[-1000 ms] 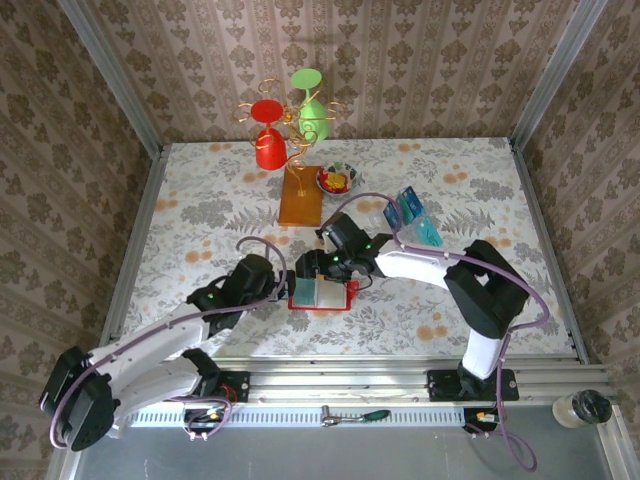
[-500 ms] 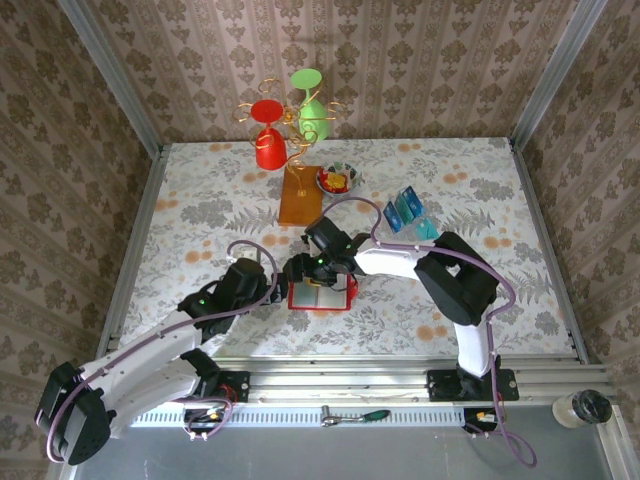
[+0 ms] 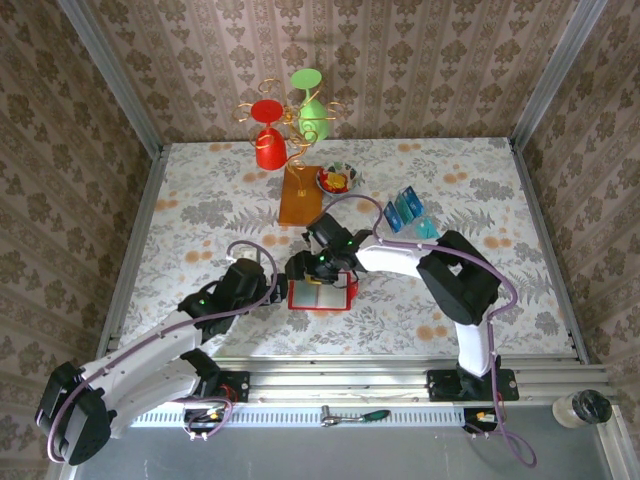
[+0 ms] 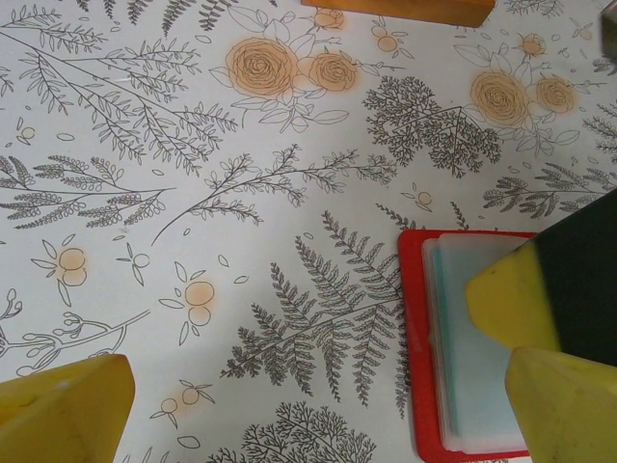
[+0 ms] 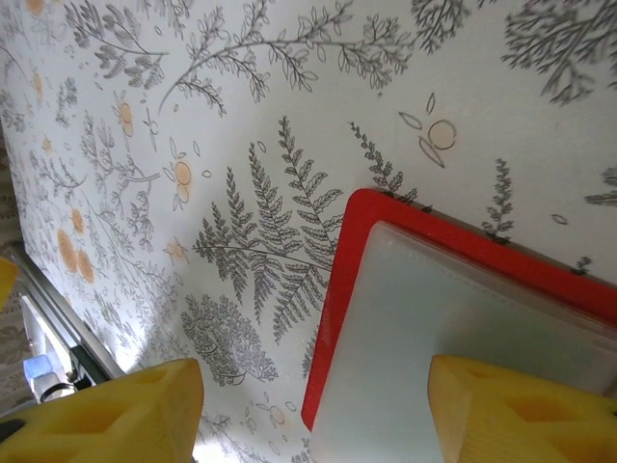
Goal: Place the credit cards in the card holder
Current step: Turn over the card slot in the card holder.
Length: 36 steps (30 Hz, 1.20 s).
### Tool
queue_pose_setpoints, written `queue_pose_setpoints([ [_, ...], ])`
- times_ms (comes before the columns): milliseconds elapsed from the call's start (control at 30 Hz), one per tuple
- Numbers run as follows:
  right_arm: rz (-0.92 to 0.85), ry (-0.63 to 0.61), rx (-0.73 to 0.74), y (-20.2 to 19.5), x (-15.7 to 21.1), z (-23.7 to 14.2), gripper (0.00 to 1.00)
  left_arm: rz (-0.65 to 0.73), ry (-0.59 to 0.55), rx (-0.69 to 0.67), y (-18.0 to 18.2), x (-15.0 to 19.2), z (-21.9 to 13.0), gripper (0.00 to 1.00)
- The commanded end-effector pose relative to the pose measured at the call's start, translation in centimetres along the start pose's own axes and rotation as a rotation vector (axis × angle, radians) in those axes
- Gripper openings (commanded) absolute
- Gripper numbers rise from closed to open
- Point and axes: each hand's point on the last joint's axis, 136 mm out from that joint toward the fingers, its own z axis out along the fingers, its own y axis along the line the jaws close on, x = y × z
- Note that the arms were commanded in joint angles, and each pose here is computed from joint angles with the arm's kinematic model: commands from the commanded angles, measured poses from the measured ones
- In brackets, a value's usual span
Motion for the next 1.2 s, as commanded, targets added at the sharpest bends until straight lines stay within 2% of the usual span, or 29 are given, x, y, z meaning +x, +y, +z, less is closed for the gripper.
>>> queue_pose_setpoints([
  [0, -0.021, -0.017, 0.001, 0.1, -0.1, -2.3, 0.58, 0.0, 0.019, 0.004, 0.1, 0.6, 0.4, 1.0],
  [100, -0.014, -0.016, 0.019, -1.0, 0.1, -2.5, 0.48, -0.001, 0.024, 0.01, -0.1, 0.7, 0.6, 1.0],
  [233, -0.004, 0.002, 0.044, -2.3, 0.8, -1.7, 0.27, 0.0, 0.031, 0.013, -0.2, 0.8, 0.9, 1.0],
  [367, 0.017, 0.024, 0.038, -2.9, 1.2, -0.3, 0.21, 0.004, 0.041, 0.019, -0.5, 0.9, 1.1, 1.0],
  [767, 0.024, 0.058, 0.039, -3.0, 1.6, 1.3, 0.22, 0.016, 0.083, 0.018, -0.8, 1.8, 2.3, 1.0],
  [933, 0.003, 0.036, 0.03, -2.1, 0.7, -0.1, 0.24, 0.018, 0.094, 0.023, -1.0, 2.0, 2.8, 1.0],
  [1167, 0.0, -0.049, 0.024, -1.9, -2.0, -4.3, 0.25, 0.023, 0.102, 0.036, -1.7, 1.8, 3.2, 1.0],
])
